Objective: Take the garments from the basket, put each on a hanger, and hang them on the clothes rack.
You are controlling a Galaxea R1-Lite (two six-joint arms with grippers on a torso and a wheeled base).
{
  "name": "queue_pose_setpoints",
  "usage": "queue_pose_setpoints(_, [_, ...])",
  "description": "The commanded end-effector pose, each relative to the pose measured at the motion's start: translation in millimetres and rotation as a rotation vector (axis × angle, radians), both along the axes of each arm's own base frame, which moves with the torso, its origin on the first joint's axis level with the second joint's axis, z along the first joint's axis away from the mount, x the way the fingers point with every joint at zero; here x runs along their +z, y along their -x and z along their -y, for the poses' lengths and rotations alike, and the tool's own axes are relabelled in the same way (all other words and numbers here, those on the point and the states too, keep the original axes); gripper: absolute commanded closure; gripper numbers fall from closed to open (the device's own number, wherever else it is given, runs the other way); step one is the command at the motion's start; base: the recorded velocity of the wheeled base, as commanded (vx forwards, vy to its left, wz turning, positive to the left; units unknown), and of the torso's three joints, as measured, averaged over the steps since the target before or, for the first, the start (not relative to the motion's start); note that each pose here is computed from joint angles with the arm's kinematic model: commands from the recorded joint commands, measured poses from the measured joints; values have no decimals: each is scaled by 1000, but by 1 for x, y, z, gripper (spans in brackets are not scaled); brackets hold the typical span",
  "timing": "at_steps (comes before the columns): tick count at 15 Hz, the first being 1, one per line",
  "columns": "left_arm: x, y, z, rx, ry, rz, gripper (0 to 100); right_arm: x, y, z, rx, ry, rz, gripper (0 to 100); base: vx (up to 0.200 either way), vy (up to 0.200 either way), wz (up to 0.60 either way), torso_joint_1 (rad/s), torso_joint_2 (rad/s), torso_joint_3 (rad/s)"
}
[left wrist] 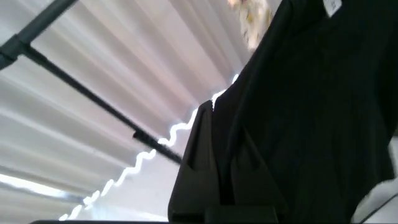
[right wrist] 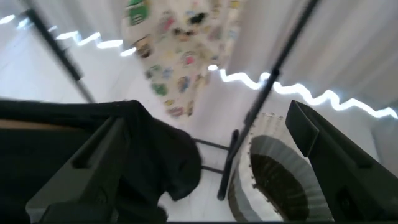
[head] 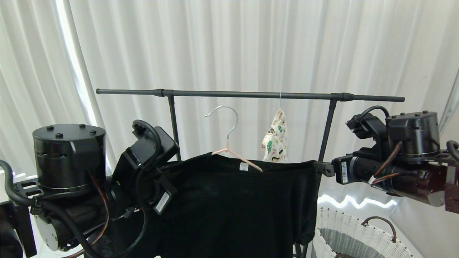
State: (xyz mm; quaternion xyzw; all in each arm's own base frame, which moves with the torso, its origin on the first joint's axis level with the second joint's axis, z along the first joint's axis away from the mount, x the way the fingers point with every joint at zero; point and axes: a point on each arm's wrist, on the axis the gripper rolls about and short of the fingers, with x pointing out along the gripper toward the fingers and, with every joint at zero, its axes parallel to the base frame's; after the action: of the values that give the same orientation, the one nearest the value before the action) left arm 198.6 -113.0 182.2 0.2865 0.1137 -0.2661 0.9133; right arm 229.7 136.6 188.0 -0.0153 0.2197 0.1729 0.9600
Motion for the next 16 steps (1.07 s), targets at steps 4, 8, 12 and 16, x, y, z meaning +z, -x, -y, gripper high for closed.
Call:
queue_pose_setpoints(4, [-4, -6, 5, 11, 92, -67, 100, 36, 43, 16, 379, -130, 30, 0, 0, 0, 0, 0, 0, 0])
queue_pose_setpoints(8, [-2, -5, 6, -19, 153, -39, 100, 26, 41, 27, 407, 10, 62, 0, 0, 0, 0, 0, 0, 0])
queue_pose_setpoints(12, [-3, -4, 8, -40, 162, -31, 100, 24, 47, 29, 479, 117, 125, 0, 0, 0, 0, 0, 0, 0])
queue_pose_setpoints(16, [-1, -1, 16, -78, 189, 10, 100, 15, 59, 15, 644, 220, 178, 0, 0, 0, 0, 0, 0, 0])
